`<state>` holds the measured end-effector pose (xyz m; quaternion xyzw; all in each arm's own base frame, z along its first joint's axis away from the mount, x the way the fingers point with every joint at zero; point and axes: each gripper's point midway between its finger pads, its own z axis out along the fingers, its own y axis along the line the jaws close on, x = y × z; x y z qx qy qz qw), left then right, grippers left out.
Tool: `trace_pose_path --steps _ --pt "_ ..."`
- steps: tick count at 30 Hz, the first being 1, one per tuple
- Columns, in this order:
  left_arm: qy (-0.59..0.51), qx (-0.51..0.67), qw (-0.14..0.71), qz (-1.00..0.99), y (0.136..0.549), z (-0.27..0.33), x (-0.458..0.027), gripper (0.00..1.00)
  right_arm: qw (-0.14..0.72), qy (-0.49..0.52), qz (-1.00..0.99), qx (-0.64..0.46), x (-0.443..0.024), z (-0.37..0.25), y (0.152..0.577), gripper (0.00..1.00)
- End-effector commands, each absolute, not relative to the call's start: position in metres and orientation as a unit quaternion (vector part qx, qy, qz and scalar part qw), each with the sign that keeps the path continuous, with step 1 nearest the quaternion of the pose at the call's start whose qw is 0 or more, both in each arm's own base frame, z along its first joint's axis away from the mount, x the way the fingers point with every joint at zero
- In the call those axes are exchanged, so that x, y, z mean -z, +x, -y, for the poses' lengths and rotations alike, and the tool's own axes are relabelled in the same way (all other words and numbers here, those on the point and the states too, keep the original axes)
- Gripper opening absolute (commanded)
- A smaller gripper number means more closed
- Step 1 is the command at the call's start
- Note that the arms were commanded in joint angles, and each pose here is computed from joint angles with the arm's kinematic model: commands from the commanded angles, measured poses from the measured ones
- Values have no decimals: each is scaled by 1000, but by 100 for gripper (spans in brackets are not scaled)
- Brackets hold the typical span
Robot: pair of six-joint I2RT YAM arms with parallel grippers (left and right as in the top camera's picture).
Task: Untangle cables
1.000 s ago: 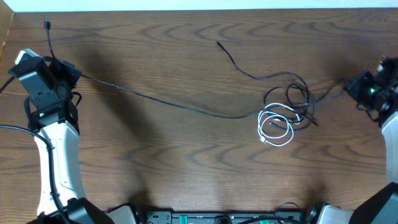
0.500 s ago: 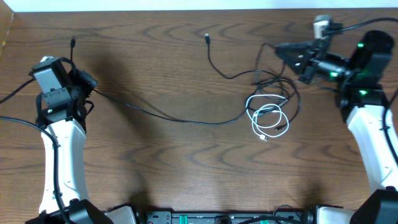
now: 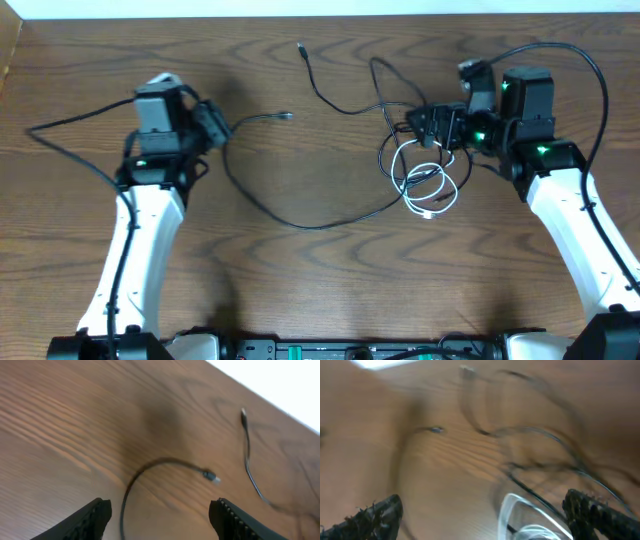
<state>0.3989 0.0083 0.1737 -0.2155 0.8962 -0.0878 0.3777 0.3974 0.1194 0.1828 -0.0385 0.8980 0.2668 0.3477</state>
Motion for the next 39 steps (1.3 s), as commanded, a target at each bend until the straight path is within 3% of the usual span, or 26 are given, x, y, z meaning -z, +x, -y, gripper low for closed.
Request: trace_pose_path --steps 1,2,5,7,13,22,30,39 --pt "-165 96 376 -907 401 24 -179 69 361 11 -919 -154 -171 -70 406 99" --pt "-153 105 372 -910 399 35 -178 69 356 15 -922 -152 -169 -66 404 98" --pt "-107 144 354 -918 394 75 -175 69 344 26 -928 -140 -163 -58 401 77" --pt "-84 153 340 -924 388 95 -169 69 336 27 -932 -137 -160 -58 397 71" --pt "-23 165 295 -941 370 148 -143 69 268 -21 -955 -126 -135 -64 368 64" --pt "19 157 238 -958 349 180 -108 69 233 -69 -963 -117 -93 -74 366 57" --pt "18 140 200 -969 333 173 -98 70 274 -79 -951 -117 -85 -77 397 39" --pt "17 128 173 -976 321 168 -91 70 324 -89 -932 -134 -100 -85 418 39"
